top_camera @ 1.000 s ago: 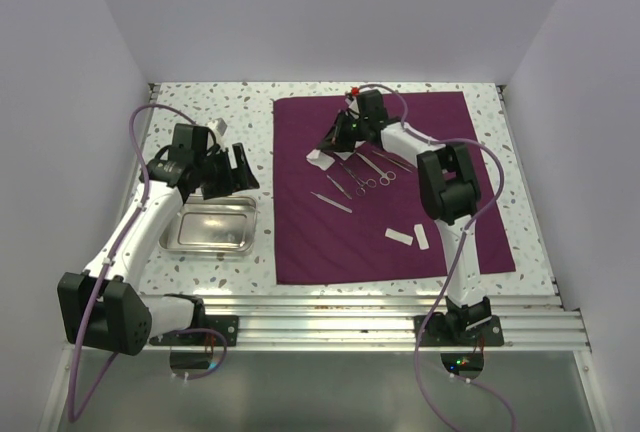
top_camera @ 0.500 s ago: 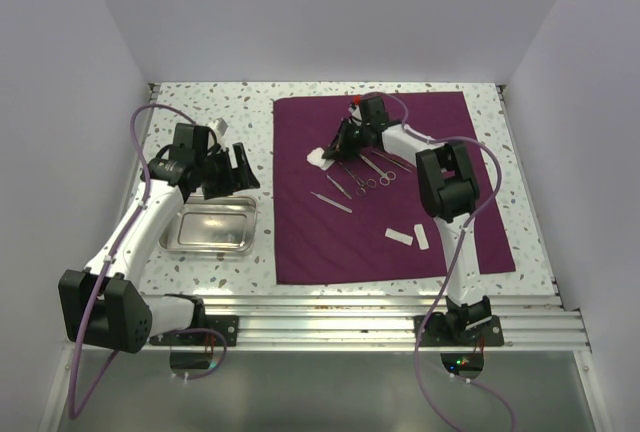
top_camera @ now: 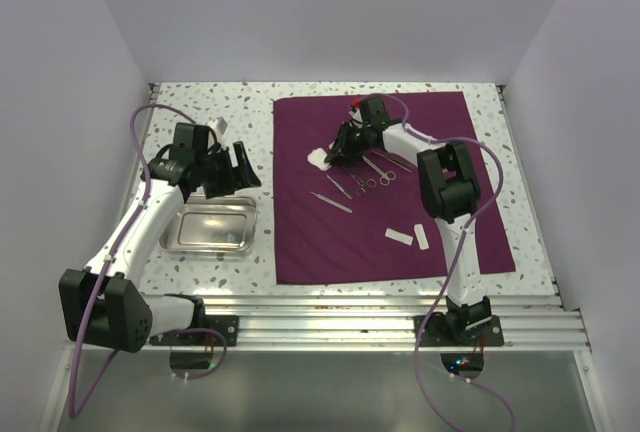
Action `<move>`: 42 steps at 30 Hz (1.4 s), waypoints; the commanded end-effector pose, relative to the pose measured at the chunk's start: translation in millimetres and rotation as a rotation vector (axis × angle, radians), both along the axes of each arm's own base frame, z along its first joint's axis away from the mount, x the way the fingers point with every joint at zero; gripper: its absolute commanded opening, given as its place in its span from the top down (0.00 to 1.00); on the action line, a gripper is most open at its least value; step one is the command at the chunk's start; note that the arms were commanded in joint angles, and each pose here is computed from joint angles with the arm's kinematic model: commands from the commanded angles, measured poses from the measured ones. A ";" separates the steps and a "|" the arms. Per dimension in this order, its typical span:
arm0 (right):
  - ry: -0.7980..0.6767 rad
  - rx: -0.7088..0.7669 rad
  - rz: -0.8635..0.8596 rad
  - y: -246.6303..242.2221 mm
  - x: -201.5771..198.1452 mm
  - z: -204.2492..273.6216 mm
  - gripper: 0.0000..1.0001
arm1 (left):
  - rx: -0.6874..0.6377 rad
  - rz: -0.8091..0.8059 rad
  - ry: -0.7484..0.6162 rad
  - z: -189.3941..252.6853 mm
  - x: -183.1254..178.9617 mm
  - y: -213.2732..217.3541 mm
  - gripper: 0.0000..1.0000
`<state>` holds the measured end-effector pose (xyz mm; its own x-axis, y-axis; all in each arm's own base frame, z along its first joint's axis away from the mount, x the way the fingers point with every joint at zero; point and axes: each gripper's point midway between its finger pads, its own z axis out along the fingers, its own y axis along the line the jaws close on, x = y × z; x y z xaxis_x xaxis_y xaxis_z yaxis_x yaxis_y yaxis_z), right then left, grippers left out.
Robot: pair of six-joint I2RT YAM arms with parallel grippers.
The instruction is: Prepare the surgical pack
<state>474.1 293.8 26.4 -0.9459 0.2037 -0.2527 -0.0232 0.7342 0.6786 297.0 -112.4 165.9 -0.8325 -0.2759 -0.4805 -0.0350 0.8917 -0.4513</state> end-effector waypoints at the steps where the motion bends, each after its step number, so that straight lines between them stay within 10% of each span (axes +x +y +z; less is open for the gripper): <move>1: -0.045 -0.069 0.001 -15.2 -2.4 25.2 0.74 | -0.031 -0.014 -0.045 9.7 9.2 -7.8 0.21; 22: 0.010 -0.045 -0.050 -18.4 0.5 6.8 0.56 | -0.016 -0.034 -0.043 10.5 10.8 -7.4 0.21; 42: 0.010 0.013 -0.083 5.3 13.3 -0.3 0.71 | -0.018 -0.039 -0.033 9.4 11.6 -8.5 0.21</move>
